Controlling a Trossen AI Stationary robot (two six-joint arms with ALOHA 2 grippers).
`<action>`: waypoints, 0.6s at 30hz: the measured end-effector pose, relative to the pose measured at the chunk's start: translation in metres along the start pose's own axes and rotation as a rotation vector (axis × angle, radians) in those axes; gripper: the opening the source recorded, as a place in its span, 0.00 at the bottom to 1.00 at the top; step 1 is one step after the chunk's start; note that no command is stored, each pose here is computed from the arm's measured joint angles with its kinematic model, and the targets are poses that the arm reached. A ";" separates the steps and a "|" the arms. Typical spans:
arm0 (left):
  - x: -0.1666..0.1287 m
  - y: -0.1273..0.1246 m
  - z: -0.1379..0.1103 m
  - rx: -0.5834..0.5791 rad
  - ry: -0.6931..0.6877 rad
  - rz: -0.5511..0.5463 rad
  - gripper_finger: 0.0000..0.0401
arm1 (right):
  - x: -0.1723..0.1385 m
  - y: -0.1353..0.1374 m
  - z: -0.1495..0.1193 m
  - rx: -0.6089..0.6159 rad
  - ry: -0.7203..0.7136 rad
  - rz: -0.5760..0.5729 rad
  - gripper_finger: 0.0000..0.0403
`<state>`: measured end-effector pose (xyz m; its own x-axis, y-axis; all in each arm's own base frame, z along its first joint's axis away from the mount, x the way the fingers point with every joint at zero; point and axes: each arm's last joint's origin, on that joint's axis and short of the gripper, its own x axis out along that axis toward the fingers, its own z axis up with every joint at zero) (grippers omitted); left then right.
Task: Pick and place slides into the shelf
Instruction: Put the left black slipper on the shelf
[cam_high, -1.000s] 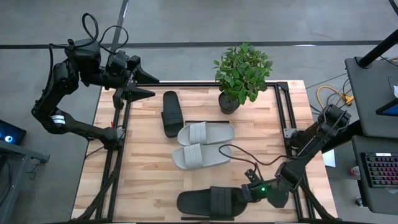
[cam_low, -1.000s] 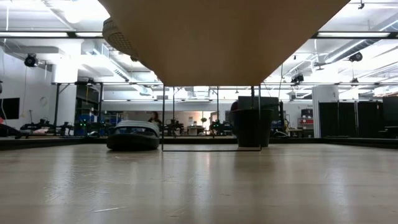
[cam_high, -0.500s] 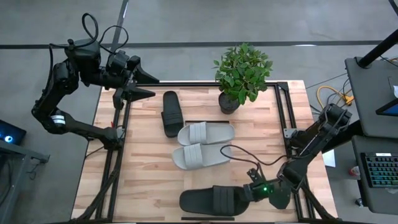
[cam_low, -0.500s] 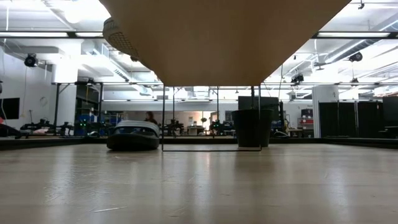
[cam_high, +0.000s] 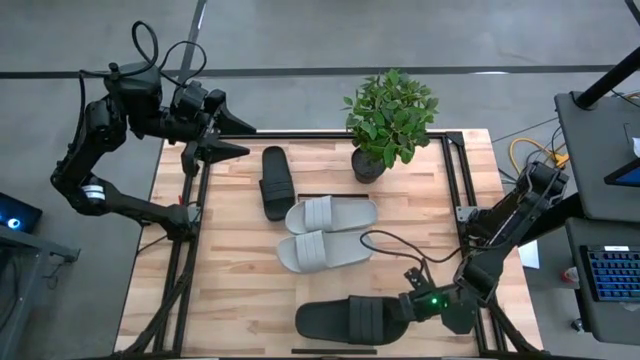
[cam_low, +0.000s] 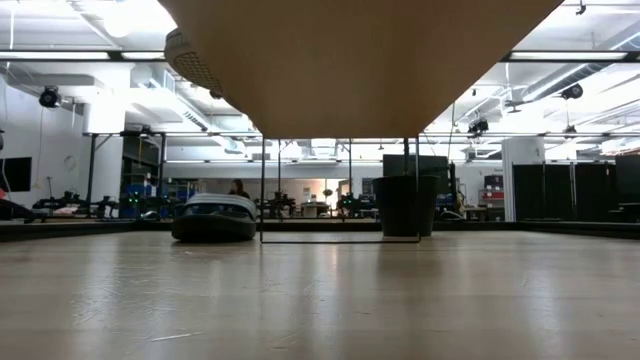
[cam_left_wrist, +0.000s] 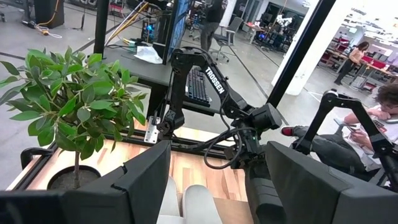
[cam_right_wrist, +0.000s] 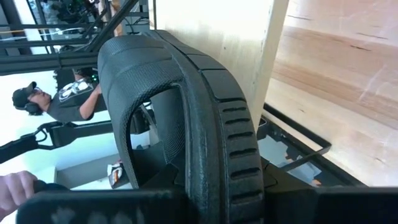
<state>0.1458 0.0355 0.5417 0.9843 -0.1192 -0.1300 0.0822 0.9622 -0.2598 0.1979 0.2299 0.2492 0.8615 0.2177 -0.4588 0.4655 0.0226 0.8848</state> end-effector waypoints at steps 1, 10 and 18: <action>0.000 0.000 0.000 0.000 0.000 0.000 0.62 | 0.000 0.000 0.000 0.000 0.000 0.000 0.13; 0.004 0.002 0.000 -0.004 0.008 0.002 0.62 | 0.001 0.000 0.000 -0.010 0.001 -0.002 0.13; 0.014 0.007 -0.001 -0.013 0.031 -0.003 0.62 | 0.001 0.000 0.000 -0.023 0.002 -0.003 0.13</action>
<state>0.1598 0.0399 0.5372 0.9788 -0.1297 -0.1583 0.0829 0.9585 -0.2727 0.1982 0.2300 0.2486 0.8598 0.2196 -0.4611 0.4630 0.0459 0.8852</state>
